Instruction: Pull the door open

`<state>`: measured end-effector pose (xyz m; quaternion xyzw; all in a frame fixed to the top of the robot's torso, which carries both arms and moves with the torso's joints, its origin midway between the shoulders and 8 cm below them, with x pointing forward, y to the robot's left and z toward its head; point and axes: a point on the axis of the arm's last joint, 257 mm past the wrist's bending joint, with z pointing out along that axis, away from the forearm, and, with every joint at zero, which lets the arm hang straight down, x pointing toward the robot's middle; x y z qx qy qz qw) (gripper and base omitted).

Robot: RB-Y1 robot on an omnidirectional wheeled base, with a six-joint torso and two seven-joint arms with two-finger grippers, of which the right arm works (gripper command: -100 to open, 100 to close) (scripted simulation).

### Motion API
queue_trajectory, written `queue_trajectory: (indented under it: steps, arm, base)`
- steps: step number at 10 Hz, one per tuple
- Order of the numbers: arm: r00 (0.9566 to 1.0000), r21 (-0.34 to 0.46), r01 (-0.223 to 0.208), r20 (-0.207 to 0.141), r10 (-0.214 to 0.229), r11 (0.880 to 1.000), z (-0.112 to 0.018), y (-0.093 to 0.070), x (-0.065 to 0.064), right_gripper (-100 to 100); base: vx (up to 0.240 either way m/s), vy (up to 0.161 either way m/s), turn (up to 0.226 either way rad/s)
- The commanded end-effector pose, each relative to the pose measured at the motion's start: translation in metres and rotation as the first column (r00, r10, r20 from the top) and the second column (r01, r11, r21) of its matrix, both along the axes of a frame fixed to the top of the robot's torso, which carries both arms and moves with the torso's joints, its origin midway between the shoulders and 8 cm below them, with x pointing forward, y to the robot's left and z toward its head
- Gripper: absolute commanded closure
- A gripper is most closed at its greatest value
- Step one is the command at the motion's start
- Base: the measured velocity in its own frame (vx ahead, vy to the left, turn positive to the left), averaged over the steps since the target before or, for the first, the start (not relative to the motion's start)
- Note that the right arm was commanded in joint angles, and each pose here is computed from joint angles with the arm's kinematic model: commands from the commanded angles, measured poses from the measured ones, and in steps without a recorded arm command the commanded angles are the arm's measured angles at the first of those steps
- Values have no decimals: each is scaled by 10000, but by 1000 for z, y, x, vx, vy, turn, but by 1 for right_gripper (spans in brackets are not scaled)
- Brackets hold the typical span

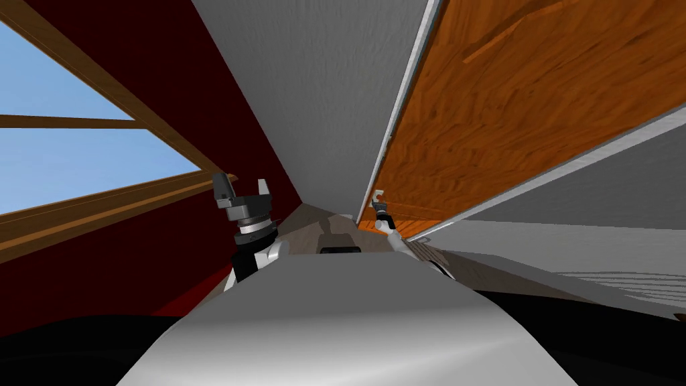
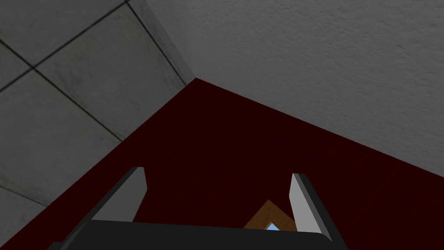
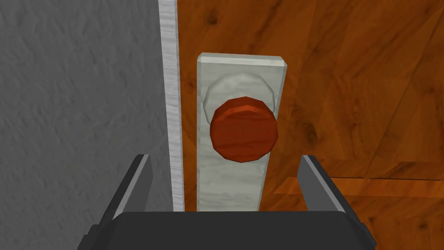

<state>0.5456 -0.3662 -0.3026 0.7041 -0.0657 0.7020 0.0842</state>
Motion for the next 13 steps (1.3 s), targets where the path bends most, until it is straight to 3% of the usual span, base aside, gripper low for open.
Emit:
queue_trajectory:
  steps: [1, 3, 5, 6, 11, 13]
  arm:
    - [9998, 6, 215, 22, -215, 9998, 4, -22, -3, -100]
    - [9988, 1, 485, 57, -485, 9988, 6, -48, -9, -100]
    - [9990, -19, 453, 40, -452, 9990, 8, -45, -8, -100]
    - [9990, -19, 453, 40, -452, 9990, 8, -45, -8, 100]
    - [9990, -19, 453, 40, -452, 9990, 8, -45, -8, 100]
    - [9996, 9, 281, 39, -281, 9996, 7, -43, -11, 100]
  base:
    - [160, 0, 127]
    - [147, 9, 115]
    - [69, -9, 16]
    - [-2, -1, -18]
    - [-7, -2, 2]
    - [-185, -53, 129]
